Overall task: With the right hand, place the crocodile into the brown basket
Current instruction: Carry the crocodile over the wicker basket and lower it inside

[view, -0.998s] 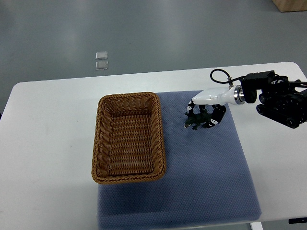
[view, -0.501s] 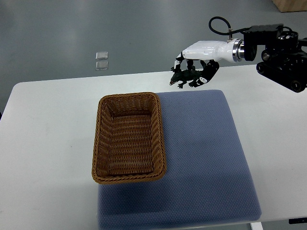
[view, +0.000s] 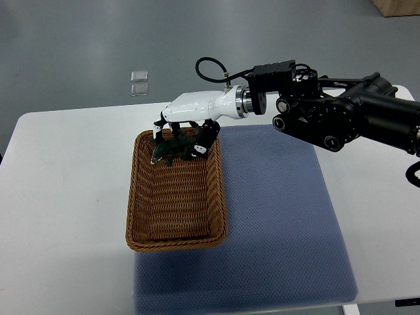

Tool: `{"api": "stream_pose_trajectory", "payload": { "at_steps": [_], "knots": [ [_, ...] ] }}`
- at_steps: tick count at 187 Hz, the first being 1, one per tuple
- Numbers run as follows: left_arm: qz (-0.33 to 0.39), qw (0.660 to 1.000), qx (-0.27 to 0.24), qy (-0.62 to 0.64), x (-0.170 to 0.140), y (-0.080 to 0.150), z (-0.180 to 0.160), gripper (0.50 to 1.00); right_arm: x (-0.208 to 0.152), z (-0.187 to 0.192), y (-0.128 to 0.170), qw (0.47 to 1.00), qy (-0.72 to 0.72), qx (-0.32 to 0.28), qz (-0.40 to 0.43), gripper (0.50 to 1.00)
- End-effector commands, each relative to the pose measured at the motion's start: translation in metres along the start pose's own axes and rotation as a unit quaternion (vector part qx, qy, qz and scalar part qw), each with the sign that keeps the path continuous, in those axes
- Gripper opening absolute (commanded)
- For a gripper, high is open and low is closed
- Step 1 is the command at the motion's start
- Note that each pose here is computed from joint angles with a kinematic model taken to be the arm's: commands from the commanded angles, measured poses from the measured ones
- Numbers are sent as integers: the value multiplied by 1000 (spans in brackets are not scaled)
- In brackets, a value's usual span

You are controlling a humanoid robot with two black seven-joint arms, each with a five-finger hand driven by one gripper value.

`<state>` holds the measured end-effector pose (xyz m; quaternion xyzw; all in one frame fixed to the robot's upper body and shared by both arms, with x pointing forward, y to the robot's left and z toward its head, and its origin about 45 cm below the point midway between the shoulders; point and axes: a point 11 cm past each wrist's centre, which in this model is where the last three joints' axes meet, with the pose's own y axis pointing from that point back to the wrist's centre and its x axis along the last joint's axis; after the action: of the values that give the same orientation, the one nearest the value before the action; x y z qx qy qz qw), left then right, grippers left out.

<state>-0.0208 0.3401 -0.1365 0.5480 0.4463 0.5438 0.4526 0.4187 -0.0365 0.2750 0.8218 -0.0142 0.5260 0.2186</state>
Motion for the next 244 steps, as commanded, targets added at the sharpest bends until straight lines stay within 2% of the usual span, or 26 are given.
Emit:
{"api": "stream_pose_trajectory", "payload": {
  "at_steps": [1,36,41,51,62,73,82,98,109,116,172,244],
  "knots": [
    [0,1000,0,0,0,0,1,1000,-16,-6,-10,1000,-8,9,-12,500],
    [0,1000,-1,0,0,0,1,1000,-41,-2,-11,999,-24,7,-27,500],
    [0,1000,-1,0,0,0,1,1000,-45,-1,-10,999,-25,5,-30,529],
    [0,1000,-1,0,0,0,1,1000,-51,2,-9,999,-25,1,-34,549],
    [0,1000,0,0,0,0,1,1000,-53,3,-8,999,-24,-1,-36,651],
    [0,1000,-1,0,0,0,1,1000,-53,5,-6,999,-23,-3,-35,719],
    [0,1000,-2,0,0,0,2,1000,-52,7,-5,999,-21,-5,-31,795],
    [0,1000,-2,0,0,0,2,1000,-50,8,-4,1000,-15,-7,-23,856],
    [0,1000,-1,0,0,0,2,1000,-50,9,-3,1000,-14,-7,-21,868],
    [0,1000,-2,0,0,0,2,1000,-49,9,-3,1000,-14,-8,-20,895],
    [0,1000,-1,-1,0,0,2,1000,-46,21,11,999,-15,-23,-15,919],
    [0,1000,-2,0,0,0,2,1000,-45,18,10,1000,-20,-18,-10,928]
  ]
}}
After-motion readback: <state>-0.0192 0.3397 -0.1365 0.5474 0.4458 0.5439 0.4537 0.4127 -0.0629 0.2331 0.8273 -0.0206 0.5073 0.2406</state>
